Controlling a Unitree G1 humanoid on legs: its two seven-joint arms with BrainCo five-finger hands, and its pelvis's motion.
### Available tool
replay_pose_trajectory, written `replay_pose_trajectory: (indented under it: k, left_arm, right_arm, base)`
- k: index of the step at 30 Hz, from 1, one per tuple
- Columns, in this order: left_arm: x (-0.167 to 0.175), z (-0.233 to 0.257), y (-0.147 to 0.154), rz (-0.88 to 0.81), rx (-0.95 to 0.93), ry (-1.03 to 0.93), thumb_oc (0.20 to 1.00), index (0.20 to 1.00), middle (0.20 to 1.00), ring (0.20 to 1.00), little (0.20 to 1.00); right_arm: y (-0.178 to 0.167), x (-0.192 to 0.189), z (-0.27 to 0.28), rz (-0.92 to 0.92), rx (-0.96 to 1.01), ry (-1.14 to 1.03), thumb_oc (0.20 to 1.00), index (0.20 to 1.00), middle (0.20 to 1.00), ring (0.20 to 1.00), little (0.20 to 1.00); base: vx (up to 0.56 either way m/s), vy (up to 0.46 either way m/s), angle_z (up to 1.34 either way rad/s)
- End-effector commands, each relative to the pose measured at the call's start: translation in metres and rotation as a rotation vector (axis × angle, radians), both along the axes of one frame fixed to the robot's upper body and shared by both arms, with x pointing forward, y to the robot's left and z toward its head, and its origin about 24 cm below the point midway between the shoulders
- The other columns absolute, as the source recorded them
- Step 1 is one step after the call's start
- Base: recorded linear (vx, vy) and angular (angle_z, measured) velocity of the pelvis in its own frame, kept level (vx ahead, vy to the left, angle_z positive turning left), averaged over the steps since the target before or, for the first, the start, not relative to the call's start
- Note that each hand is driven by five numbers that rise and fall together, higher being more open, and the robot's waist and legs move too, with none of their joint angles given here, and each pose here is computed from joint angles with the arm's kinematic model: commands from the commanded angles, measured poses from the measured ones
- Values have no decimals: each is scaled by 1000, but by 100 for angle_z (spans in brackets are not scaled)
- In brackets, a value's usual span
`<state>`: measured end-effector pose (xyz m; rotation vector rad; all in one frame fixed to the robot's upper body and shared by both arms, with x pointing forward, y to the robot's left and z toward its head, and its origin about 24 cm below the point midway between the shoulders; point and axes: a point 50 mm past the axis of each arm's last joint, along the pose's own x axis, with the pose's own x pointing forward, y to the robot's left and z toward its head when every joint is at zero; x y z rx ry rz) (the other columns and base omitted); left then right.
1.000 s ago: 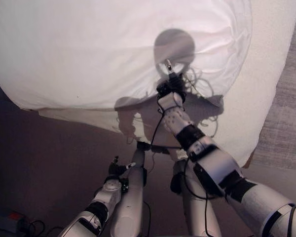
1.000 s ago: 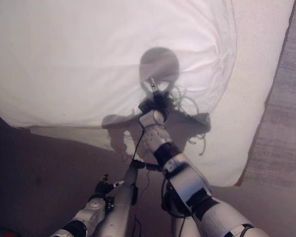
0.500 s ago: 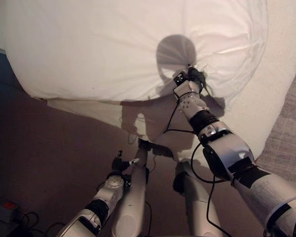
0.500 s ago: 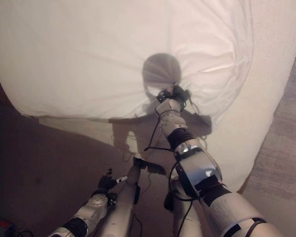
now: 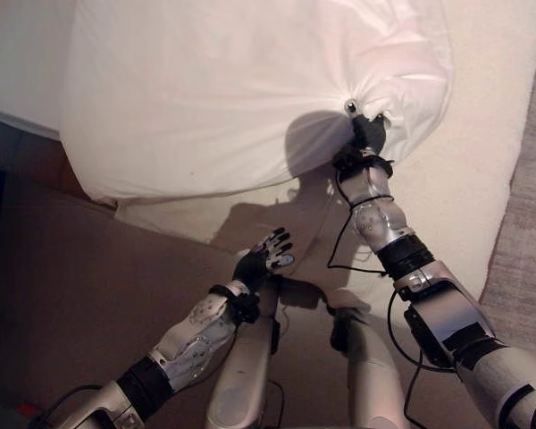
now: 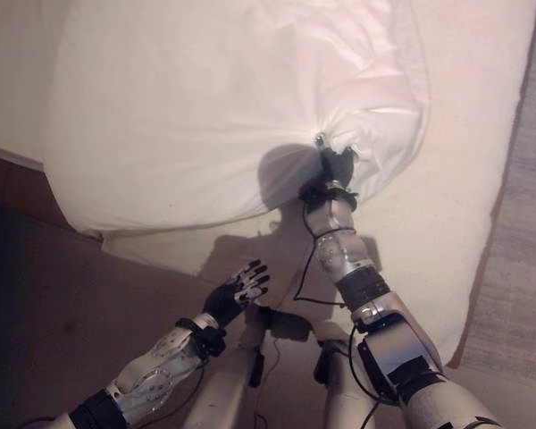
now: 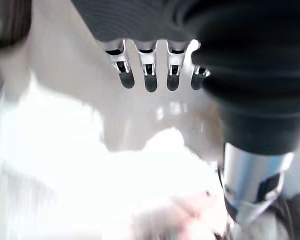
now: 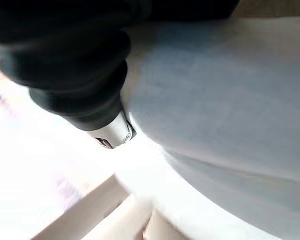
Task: Make the bed
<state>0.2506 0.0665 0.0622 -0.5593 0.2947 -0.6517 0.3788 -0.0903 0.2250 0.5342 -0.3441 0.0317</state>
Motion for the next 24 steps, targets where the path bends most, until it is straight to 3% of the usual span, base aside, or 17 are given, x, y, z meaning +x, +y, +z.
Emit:
replay_pose_trajectory:
  k: [1,12,16,20,24]
  left_arm:
    - [-9,20,-20,-73,-197,29,1000,1000,1000,1000,1000]
    - [43,38,-23,216,-416,119,1000,1000,1000,1000,1000]
    - [60,51,-17,338,-502,110,1000,1000,1000,1000,1000]
    - [72,69,7,549,-622,53,1000,1000,1000,1000,1000]
    - [70,68,20,625,-652,38,1000,1000,1000,1000,1000]
  right_arm:
    - [8,-23,67,95,-38,-324,200,200,200,200,200]
    - [32,-43,39,290,-15,-295,200,200,200,200,200]
    - [29,-50,34,294,23,-298,200,200,200,200,200]
    - [17,-54,25,230,57,-297,200,200,200,200,200]
    - [8,-54,22,186,65,-294,200,200,200,200,200]
  base:
    - [-23,-23,-41]
    - [-7,-18,-19]
    - [-7,-33,-1]
    - [-13,-47,-4]
    - [-8,-45,-2]
